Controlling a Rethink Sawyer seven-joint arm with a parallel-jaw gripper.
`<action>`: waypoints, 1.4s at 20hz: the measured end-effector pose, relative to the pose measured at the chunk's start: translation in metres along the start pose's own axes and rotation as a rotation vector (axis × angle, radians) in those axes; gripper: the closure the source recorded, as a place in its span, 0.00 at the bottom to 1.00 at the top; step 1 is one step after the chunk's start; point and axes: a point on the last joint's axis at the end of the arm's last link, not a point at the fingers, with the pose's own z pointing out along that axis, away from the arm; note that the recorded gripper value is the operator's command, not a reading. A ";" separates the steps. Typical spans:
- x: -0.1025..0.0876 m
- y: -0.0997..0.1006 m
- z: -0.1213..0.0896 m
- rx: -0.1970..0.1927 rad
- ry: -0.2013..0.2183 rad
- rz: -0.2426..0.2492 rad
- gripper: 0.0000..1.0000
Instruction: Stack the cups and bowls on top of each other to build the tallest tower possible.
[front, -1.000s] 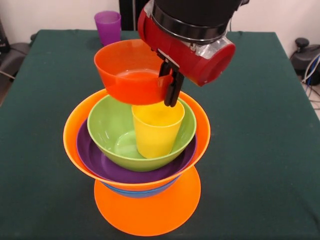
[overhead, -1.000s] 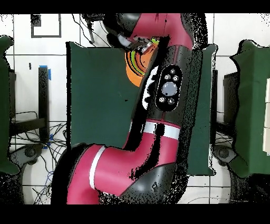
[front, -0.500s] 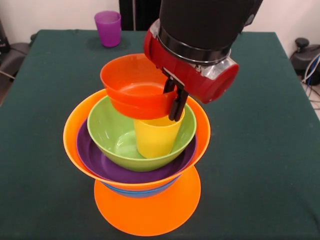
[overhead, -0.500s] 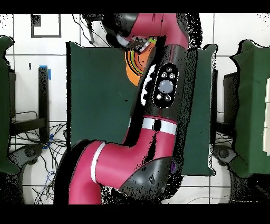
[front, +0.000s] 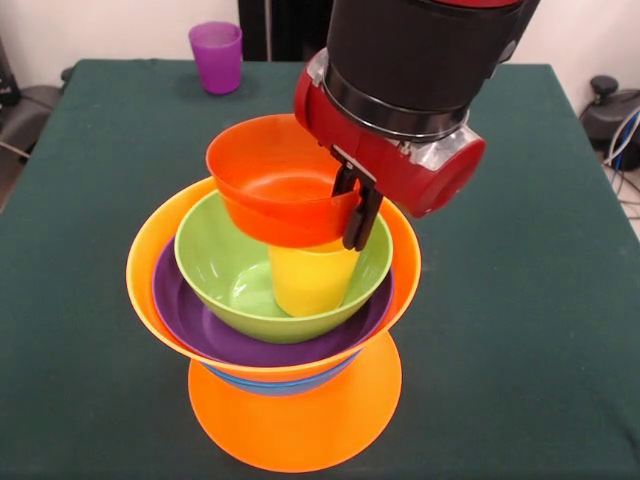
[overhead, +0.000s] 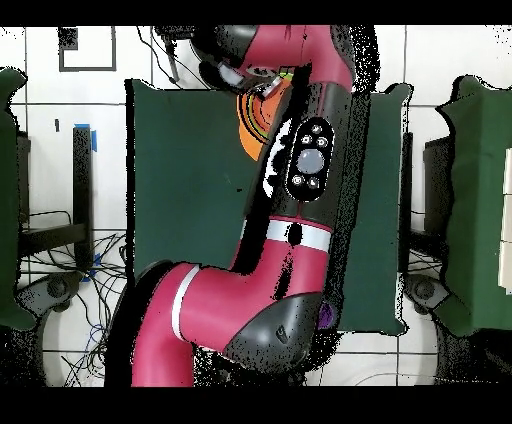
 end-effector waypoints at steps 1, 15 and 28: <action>0.000 0.001 -0.001 -0.001 -0.001 0.000 1.00; 0.002 0.008 -0.014 -0.011 -0.008 0.006 1.00; 0.005 0.012 -0.004 0.001 0.008 0.014 1.00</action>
